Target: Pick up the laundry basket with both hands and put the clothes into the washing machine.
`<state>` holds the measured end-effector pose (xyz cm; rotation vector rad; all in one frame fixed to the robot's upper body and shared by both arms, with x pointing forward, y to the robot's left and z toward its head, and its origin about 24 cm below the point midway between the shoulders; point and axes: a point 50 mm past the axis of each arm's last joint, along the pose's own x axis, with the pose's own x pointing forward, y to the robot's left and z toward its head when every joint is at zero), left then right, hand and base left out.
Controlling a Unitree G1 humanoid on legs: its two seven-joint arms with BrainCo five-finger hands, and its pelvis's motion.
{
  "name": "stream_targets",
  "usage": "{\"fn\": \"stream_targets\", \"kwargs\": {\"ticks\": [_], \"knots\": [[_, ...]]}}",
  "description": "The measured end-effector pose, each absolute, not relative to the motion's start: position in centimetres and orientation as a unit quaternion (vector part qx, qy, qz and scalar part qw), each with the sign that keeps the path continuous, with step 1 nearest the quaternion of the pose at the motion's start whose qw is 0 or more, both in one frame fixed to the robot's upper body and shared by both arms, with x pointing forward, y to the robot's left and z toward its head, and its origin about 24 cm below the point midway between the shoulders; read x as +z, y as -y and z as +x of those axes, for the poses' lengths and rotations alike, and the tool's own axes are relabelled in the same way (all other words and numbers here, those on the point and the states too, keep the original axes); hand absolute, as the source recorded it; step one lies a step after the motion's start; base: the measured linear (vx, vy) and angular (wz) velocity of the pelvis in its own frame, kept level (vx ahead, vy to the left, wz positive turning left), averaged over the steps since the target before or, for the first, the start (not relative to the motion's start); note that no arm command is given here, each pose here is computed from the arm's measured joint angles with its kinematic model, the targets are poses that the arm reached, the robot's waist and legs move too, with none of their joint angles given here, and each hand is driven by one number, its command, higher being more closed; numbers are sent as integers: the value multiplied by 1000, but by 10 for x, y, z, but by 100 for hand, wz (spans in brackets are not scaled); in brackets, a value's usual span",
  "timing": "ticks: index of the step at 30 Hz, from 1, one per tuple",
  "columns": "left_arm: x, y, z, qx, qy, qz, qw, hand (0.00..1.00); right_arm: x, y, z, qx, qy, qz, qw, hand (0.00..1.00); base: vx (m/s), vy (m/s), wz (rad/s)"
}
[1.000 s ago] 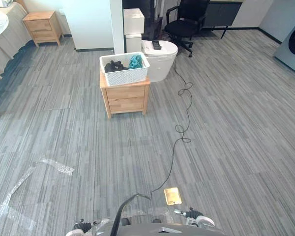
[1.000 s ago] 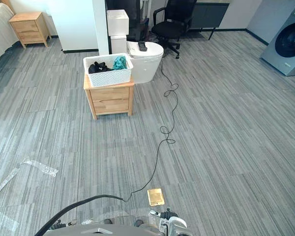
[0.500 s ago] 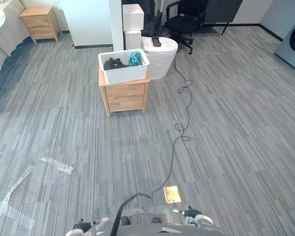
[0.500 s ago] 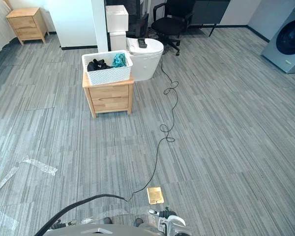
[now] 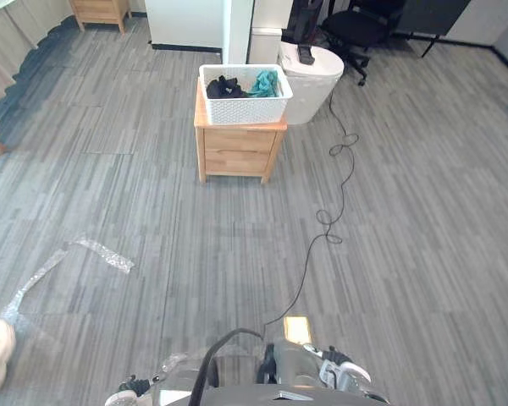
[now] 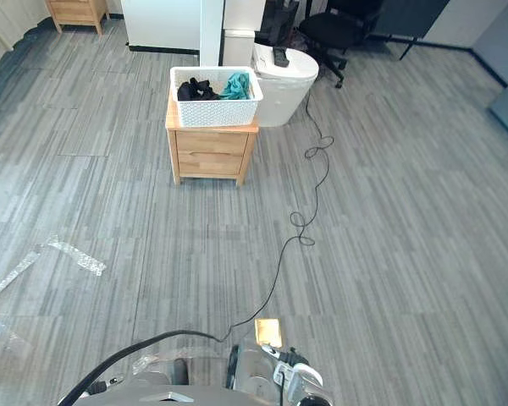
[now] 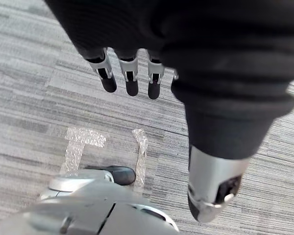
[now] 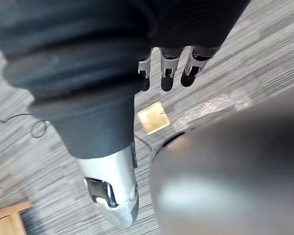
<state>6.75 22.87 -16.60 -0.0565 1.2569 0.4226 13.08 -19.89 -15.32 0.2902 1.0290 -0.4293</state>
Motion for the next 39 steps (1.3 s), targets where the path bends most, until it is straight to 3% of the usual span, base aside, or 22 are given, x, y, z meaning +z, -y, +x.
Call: {"fn": "stream_targets", "kwargs": {"ticks": [6,10,13,18,22,25,27,30,39], "knots": [[-162,-226,94,188,-559,-29,807,0,-153,208,131,-245,-476,177,826,0,508,-13,14],[-163,-218,92,220,-547,-85,803,0,-154,216,118,-276,-473,190,815,0,794,-272,66],[-164,-202,92,229,-531,-135,805,0,-144,226,135,-271,-446,173,835,0,786,-271,-45],[-154,-214,112,231,-489,-125,832,0,-137,191,169,-201,-432,171,863,0,721,-157,-37],[-157,-209,101,248,-494,-148,820,0,-124,189,193,-178,-402,145,886,0,655,63,-66],[-168,-209,65,263,-549,-141,781,0,-134,196,172,-189,-429,131,873,0,678,348,-105],[-168,-228,53,273,-568,-113,768,0,-147,185,150,-189,-465,144,853,0,692,385,-23],[-167,-233,60,259,-574,-91,772,0,-159,182,123,-200,-509,153,823,0,657,280,23],[-162,-235,82,233,-553,-66,797,0,-157,195,124,-186,-506,113,835,0,251,-16,-17]]}}
